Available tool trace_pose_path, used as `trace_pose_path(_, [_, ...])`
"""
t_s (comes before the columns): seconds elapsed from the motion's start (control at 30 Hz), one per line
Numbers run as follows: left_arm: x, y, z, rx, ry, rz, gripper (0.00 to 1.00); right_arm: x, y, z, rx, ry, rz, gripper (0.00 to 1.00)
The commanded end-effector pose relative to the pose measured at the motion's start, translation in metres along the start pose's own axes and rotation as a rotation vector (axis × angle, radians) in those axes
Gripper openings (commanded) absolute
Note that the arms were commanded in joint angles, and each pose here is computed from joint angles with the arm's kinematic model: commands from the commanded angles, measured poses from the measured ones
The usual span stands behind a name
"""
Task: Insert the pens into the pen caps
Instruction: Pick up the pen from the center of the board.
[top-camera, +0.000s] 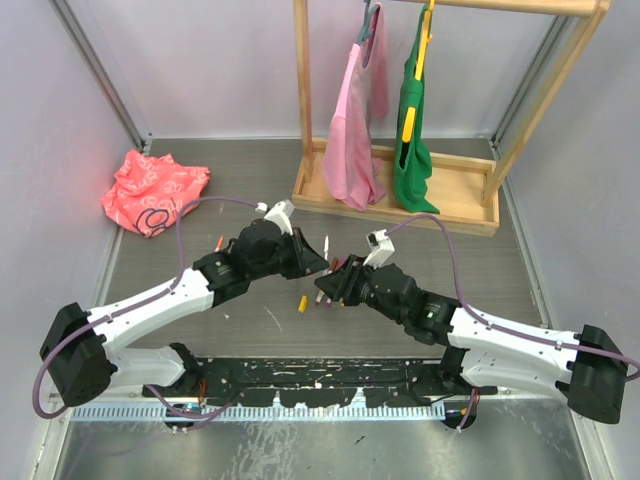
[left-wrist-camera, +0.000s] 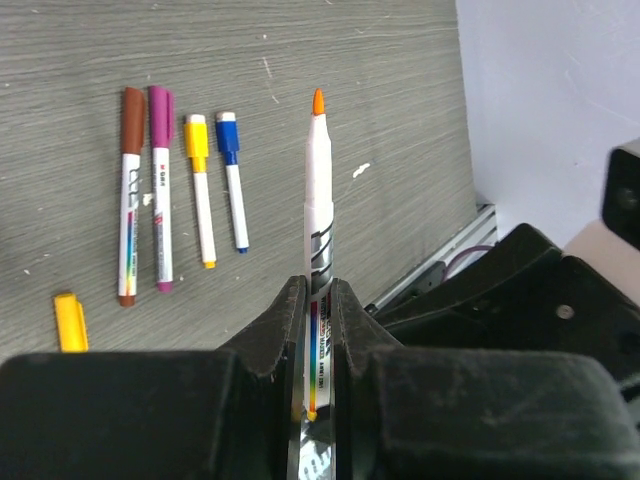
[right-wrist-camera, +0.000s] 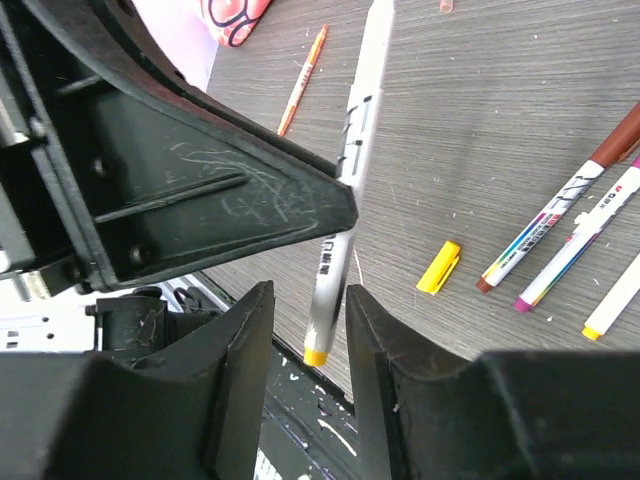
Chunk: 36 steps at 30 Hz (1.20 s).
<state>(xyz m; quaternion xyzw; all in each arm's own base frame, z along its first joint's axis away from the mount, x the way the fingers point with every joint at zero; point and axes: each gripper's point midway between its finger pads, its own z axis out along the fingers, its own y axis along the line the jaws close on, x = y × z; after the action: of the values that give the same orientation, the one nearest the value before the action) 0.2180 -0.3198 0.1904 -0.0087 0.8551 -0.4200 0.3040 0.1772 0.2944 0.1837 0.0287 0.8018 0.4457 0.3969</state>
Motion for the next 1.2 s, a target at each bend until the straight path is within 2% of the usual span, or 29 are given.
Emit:
trace_pose_path(0.0, [-0.023, -0.048, -0.019, 0.158, -0.068, -0.015, 0.01, -0.014, 0.020, 0.002, -0.061, -0.041, 0.023, 0.36])
trace_pose_path(0.2, [-0.026, -0.055, -0.030, 0.183, -0.081, -0.016, 0.03, -0.017, 0.023, 0.000, -0.070, -0.049, 0.025, 0.14])
trace_pose_path(0.37, [-0.025, -0.052, -0.030, 0.169, -0.082, -0.016, 0.17, -0.020, 0.027, -0.001, -0.079, -0.054, 0.025, 0.01])
trace_pose_path(0.43, [-0.025, -0.050, -0.029, 0.169, -0.091, -0.017, 0.22, -0.019, 0.031, -0.002, -0.093, -0.043, 0.024, 0.00])
trace_pose_path(0.53, [-0.024, -0.049, -0.029, 0.167, -0.098, -0.019, 0.24, -0.018, 0.037, -0.002, -0.115, -0.026, 0.024, 0.00])
trace_pose_path(0.83, [-0.019, -0.046, -0.019, 0.160, -0.079, -0.018, 0.25, -0.019, 0.045, -0.002, -0.137, -0.022, 0.027, 0.00])
trace_pose_path(1.07, [-0.012, -0.042, -0.014, 0.154, -0.056, -0.018, 0.24, -0.021, 0.044, -0.003, -0.137, -0.030, 0.035, 0.00])
trace_pose_path(1.17, [-0.010, -0.040, -0.013, 0.148, -0.051, -0.019, 0.17, -0.020, 0.044, -0.002, -0.136, -0.028, 0.035, 0.00])
